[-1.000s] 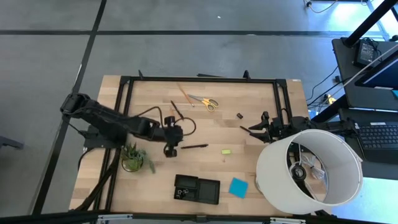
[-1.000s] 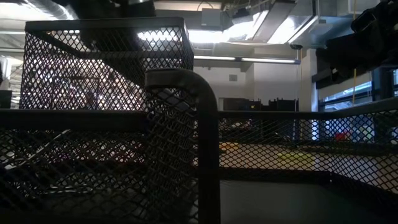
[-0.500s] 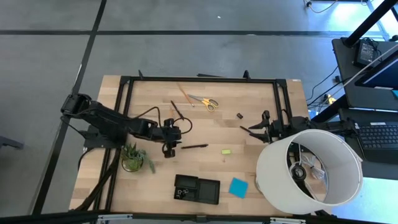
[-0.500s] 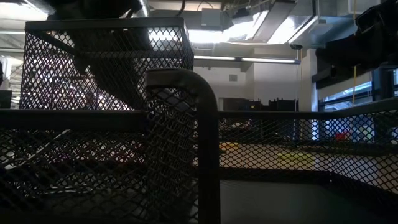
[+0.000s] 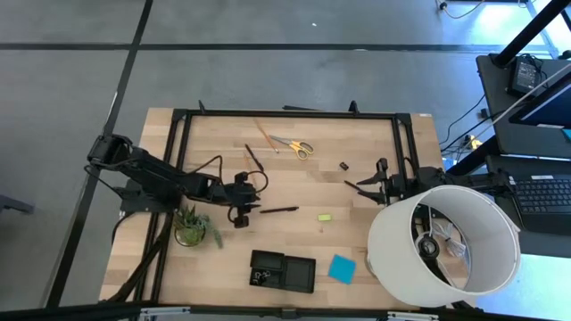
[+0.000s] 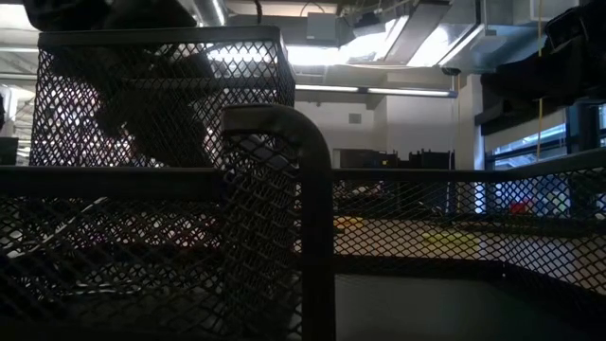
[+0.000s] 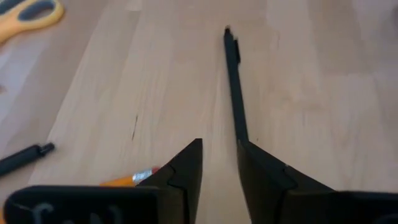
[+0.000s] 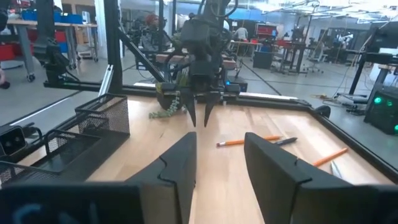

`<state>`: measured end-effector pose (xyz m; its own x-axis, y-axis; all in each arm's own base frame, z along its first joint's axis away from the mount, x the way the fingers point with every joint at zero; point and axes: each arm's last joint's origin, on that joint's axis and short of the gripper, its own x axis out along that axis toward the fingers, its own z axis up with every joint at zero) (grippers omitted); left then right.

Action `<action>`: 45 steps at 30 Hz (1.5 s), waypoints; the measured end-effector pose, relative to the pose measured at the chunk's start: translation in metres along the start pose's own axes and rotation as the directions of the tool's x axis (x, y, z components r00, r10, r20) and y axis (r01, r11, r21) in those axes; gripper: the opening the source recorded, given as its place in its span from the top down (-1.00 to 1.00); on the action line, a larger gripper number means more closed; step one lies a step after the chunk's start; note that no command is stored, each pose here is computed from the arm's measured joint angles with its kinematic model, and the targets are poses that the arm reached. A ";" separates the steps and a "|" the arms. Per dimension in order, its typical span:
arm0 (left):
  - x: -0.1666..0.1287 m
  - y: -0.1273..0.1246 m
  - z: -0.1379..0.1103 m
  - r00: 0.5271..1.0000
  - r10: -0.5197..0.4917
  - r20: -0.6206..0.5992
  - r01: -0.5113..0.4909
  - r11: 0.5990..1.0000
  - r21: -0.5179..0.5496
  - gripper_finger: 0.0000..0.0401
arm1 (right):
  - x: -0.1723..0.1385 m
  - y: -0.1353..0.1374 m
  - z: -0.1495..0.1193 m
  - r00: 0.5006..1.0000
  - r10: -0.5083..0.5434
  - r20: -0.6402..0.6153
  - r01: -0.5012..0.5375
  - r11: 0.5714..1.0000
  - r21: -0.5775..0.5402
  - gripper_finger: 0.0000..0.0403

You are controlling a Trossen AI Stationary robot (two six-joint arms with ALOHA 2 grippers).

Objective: Pick and place office supplies into organizer
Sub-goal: Put the bottom black pen into the black desk organizer

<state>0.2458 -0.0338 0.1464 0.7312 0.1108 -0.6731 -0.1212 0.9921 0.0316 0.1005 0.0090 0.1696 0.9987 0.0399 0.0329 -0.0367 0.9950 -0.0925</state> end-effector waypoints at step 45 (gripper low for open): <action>0.044 -0.025 -0.032 0.997 0.027 -0.071 -0.028 0.999 -0.015 0.91 | 0.000 0.000 -0.001 1.000 0.002 -0.008 -0.002 1.000 0.021 0.32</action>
<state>0.2592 -0.0553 0.0925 0.6784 0.1328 -0.7226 -0.1518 0.9876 0.0390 0.1006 0.0090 0.1688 0.9988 0.0415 0.0252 -0.0396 0.9967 -0.0713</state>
